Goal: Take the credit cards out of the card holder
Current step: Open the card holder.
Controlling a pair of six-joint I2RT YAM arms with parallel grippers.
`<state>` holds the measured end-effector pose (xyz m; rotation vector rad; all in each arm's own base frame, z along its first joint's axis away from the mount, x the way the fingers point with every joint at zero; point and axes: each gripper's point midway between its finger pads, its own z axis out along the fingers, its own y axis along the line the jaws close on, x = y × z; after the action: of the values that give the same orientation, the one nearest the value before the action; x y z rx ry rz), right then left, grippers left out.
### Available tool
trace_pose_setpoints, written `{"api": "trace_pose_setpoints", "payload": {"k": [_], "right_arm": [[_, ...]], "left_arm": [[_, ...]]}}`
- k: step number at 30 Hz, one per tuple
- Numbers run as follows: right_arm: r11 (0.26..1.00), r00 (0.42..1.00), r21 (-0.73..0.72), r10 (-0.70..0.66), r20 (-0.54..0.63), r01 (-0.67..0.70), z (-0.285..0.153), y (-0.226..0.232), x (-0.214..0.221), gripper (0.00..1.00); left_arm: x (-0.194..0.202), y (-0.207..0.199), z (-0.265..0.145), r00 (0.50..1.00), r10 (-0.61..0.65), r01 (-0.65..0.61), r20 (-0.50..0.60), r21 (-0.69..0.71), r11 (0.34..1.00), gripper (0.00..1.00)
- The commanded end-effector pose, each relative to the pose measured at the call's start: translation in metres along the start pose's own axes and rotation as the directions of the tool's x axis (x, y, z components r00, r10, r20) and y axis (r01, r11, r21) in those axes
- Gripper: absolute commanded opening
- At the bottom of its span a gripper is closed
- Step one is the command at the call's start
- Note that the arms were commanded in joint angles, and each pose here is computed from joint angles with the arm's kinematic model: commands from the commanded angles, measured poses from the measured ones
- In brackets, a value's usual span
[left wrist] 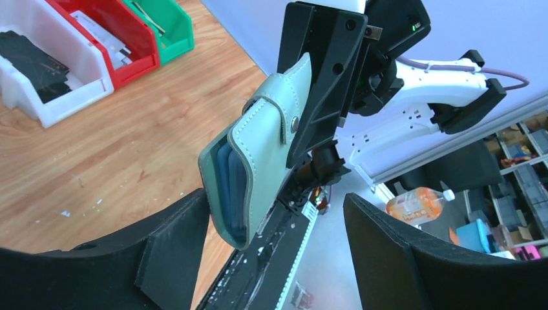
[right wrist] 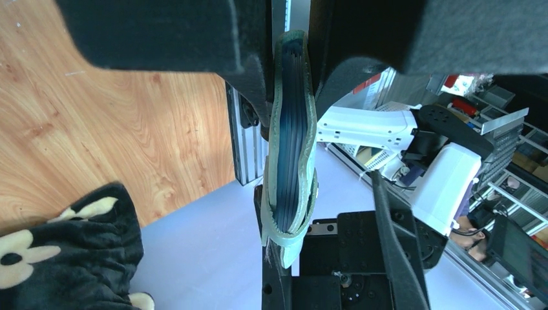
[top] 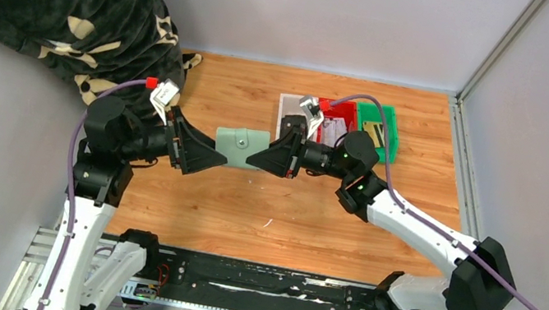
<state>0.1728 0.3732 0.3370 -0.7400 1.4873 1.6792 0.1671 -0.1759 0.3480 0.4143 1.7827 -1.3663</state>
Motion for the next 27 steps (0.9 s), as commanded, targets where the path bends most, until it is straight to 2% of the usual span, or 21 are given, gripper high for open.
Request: {"api": "trace_pose_setpoints", "payload": {"k": [1, 8, 12, 17, 19, 22, 24, 27], "right_arm": [[0.997, 0.997, -0.066, -0.030, 0.071, 0.034, 0.003, 0.015, -0.020, 0.00], [0.996, 0.995, -0.067, -0.058, 0.085, 0.063, -0.005, 0.026, -0.023, 0.00], [0.996, 0.995, -0.078, -0.047, 0.089, 0.054, -0.004, 0.028, -0.023, 0.00], [0.995, 0.996, -0.101, -0.009, 0.087, 0.018, 0.008, 0.024, -0.020, 0.01], [0.994, 0.996, -0.110, 0.000, 0.090, 0.010, 0.012, 0.024, -0.020, 0.01], [0.994, 0.996, -0.106, 0.006, 0.093, 0.004, 0.016, 0.021, -0.021, 0.03], [0.996, 0.996, -0.092, 0.014, 0.086, -0.006, 0.019, 0.018, -0.021, 0.09], [0.999, 0.997, -0.037, 0.015, 0.070, -0.012, 0.020, 0.008, -0.019, 0.24]], "left_arm": [[-0.001, -0.002, -0.001, 1.000, 0.014, -0.014, -0.001, 0.008, 1.000, 0.75], [-0.004, 0.017, 0.000, 1.000, 0.021, -0.020, 0.008, -0.088, 0.996, 0.79], [-0.009, 0.006, 0.003, 0.999, -0.039, 0.039, 0.020, -0.022, 0.999, 0.78], [-0.015, -0.008, 0.004, 0.997, -0.074, 0.072, 0.038, 0.053, 0.996, 0.69], [-0.015, -0.010, 0.004, 0.995, -0.091, 0.089, 0.031, 0.064, 0.994, 0.61], [-0.016, -0.010, 0.005, 0.995, -0.100, 0.098, 0.026, 0.065, 0.993, 0.40], [-0.019, -0.011, 0.005, 0.995, -0.091, 0.089, 0.037, 0.058, 0.994, 0.24], [-0.022, -0.009, 0.004, 0.996, -0.068, 0.066, 0.058, 0.032, 0.997, 0.06]]}}
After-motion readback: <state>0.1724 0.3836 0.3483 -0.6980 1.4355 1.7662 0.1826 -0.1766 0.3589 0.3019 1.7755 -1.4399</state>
